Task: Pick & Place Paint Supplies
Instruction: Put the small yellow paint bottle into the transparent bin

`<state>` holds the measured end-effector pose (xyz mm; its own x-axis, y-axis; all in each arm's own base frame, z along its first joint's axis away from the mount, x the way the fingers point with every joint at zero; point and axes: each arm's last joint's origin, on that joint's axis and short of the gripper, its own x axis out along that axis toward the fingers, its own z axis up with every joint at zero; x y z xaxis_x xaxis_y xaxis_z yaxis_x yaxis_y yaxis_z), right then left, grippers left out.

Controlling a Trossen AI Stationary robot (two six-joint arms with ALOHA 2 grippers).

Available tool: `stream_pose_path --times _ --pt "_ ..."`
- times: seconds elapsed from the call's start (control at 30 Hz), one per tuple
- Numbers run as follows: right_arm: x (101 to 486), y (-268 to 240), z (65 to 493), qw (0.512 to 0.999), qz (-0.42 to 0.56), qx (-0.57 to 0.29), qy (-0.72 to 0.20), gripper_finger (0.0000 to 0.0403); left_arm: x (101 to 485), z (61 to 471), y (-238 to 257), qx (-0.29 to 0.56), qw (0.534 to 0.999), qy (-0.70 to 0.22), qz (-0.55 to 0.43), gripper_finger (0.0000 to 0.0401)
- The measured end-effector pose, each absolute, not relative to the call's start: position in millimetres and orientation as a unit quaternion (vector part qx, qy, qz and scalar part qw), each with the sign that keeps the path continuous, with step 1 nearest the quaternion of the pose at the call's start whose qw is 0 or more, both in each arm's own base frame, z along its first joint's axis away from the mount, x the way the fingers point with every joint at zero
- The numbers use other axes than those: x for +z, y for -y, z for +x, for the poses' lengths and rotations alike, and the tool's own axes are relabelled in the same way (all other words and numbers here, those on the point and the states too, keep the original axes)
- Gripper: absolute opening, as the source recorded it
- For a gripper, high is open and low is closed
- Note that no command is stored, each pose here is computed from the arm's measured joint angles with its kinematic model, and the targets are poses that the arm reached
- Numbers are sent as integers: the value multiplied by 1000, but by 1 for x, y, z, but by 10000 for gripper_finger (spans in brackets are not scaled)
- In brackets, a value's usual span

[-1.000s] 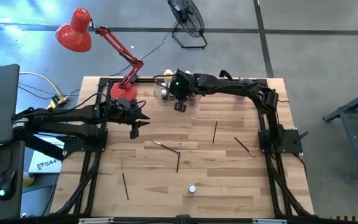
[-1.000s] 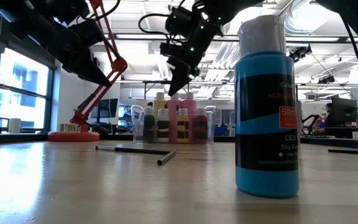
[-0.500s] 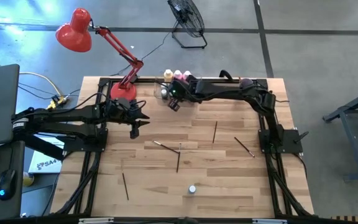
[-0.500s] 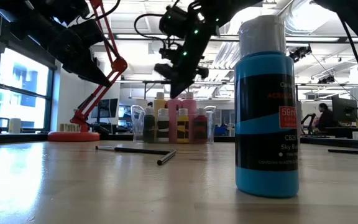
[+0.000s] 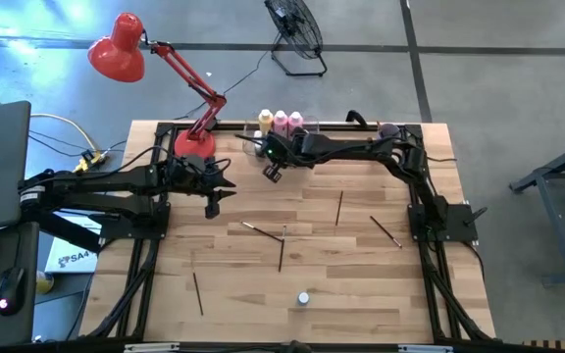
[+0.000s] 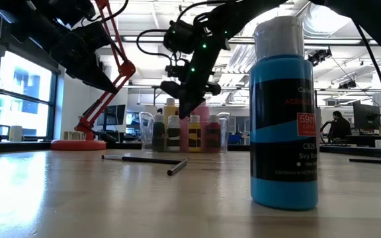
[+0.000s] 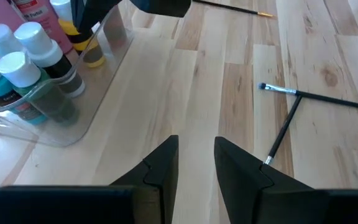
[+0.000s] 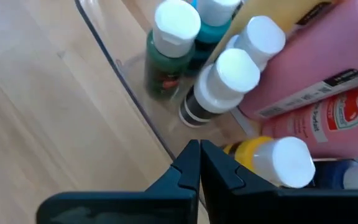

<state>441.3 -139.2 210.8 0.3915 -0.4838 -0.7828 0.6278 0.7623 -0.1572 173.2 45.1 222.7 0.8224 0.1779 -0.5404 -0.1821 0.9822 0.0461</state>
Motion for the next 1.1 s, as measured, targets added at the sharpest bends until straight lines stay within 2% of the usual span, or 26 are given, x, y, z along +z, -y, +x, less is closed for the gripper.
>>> stream_pose_path --times 1.1 --pt "207 151 425 777 63 -409 -474 2 223 173 -45 99 954 -282 -7 102"
